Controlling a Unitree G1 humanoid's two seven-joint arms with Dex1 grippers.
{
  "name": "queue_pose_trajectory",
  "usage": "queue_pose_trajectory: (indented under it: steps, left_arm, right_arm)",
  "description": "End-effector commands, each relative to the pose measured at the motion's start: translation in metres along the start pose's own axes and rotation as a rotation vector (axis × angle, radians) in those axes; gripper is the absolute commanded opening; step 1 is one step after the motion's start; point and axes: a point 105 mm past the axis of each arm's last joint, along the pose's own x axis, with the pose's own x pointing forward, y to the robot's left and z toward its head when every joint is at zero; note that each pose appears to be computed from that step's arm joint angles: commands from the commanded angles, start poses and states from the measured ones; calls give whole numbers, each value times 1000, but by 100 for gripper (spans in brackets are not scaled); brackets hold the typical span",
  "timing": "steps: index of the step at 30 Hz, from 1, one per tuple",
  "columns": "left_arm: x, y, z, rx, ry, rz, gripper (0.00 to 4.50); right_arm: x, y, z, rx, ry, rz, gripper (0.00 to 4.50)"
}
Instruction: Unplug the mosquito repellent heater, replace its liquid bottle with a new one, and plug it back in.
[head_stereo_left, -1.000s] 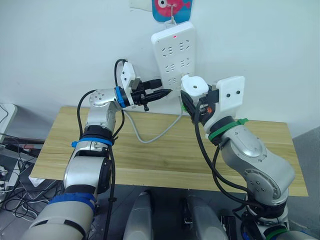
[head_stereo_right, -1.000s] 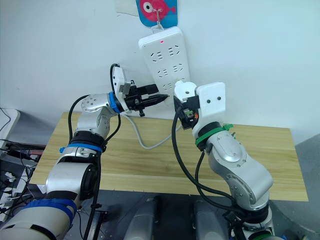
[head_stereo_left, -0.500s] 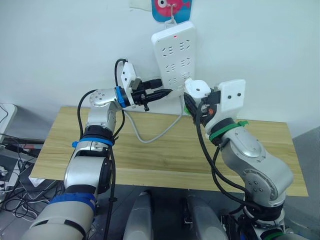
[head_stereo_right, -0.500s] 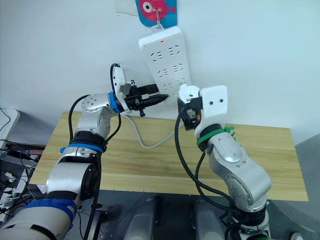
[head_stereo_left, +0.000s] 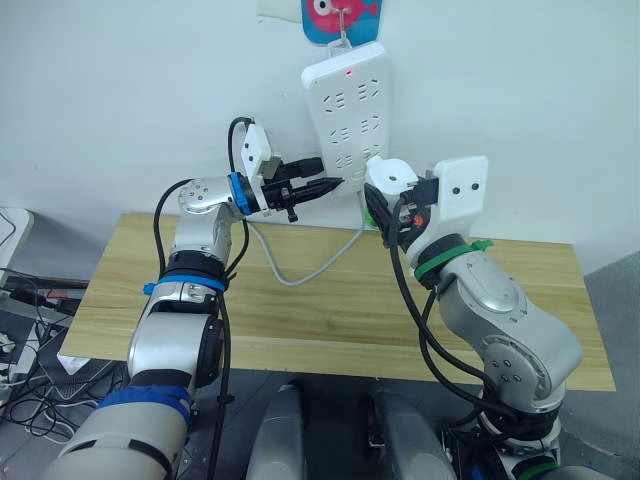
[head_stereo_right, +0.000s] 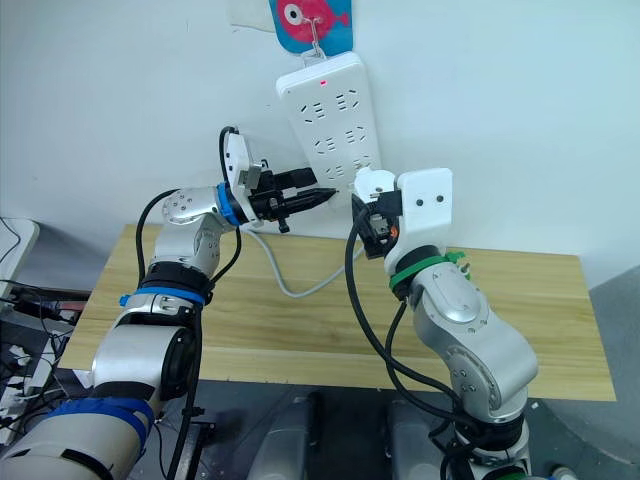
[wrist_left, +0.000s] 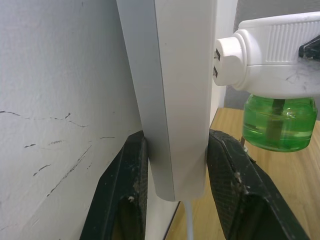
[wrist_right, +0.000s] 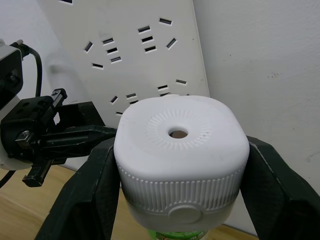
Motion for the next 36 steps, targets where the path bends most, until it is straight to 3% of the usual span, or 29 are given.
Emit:
queue_pose_trajectory:
  steps: [1, 36]
  left_arm:
    - [7, 2, 16, 68, -32, -14, 134]
    - [9, -2, 14, 70, -33, -26, 134]
  right_arm:
    - [-3, 8, 19, 4, -84, 30, 291]
    - [8, 10, 22, 19, -88, 8, 291]
